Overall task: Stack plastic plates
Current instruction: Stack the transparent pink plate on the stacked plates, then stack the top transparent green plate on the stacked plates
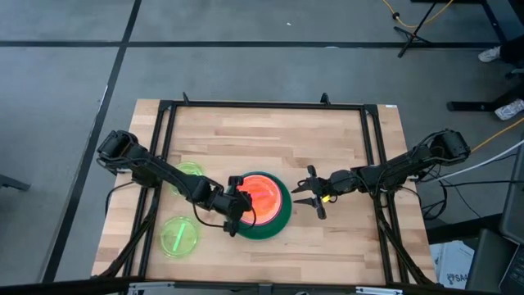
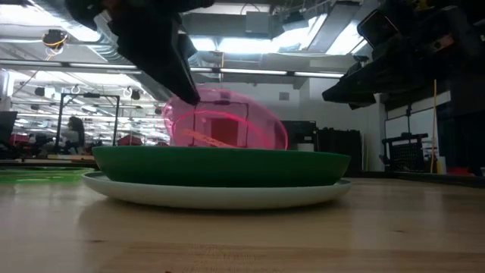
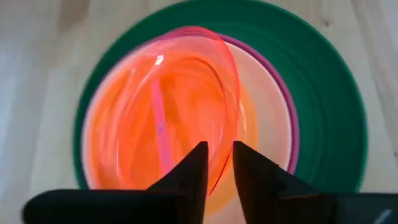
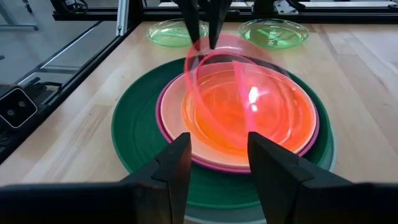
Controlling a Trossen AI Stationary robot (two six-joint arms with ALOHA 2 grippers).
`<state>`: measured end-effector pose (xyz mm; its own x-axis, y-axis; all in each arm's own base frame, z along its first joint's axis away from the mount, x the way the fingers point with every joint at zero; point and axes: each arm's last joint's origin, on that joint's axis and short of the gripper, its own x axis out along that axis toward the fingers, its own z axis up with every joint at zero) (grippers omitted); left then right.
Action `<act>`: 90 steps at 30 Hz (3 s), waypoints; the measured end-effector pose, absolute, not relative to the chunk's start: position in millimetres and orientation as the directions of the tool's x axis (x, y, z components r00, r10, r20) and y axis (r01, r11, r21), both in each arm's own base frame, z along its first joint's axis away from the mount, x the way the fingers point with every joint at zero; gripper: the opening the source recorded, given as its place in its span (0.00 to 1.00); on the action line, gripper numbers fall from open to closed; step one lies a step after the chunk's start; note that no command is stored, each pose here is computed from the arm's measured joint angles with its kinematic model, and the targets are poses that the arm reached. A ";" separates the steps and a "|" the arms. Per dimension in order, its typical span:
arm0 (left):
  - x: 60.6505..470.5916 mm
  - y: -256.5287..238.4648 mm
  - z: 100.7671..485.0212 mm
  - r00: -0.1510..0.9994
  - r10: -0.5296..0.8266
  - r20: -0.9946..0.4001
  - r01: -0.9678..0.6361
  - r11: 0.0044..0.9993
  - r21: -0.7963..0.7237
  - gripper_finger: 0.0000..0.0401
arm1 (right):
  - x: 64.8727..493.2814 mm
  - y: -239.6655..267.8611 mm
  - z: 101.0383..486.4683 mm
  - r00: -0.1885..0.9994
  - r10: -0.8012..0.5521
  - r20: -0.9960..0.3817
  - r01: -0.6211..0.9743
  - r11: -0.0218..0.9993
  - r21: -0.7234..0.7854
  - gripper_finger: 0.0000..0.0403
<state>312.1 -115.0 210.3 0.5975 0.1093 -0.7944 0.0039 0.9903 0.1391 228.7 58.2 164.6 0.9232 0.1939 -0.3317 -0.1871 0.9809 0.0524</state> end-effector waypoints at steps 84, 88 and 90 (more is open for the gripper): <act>141.1 -114.6 119.2 0.101 0.481 -0.871 -0.346 0.838 0.423 0.01 | 228.9 57.3 164.9 0.931 0.162 -0.328 -0.157 0.987 0.042 0.38; 140.7 -113.8 118.8 0.099 0.488 -0.867 -0.345 0.835 0.430 0.02 | 228.9 57.3 164.8 0.931 0.161 -0.328 -0.156 0.987 0.042 0.38; 140.7 -113.9 118.8 0.099 0.488 -0.867 -0.344 0.835 0.430 0.01 | 228.9 57.3 164.8 0.931 0.161 -0.328 -0.156 0.987 0.041 0.38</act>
<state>140.7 -113.9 118.8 0.0989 0.4879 -0.8673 -0.3443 0.8345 0.4302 228.9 57.3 164.8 0.9307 0.1613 -0.3282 -0.1564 0.9868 0.0415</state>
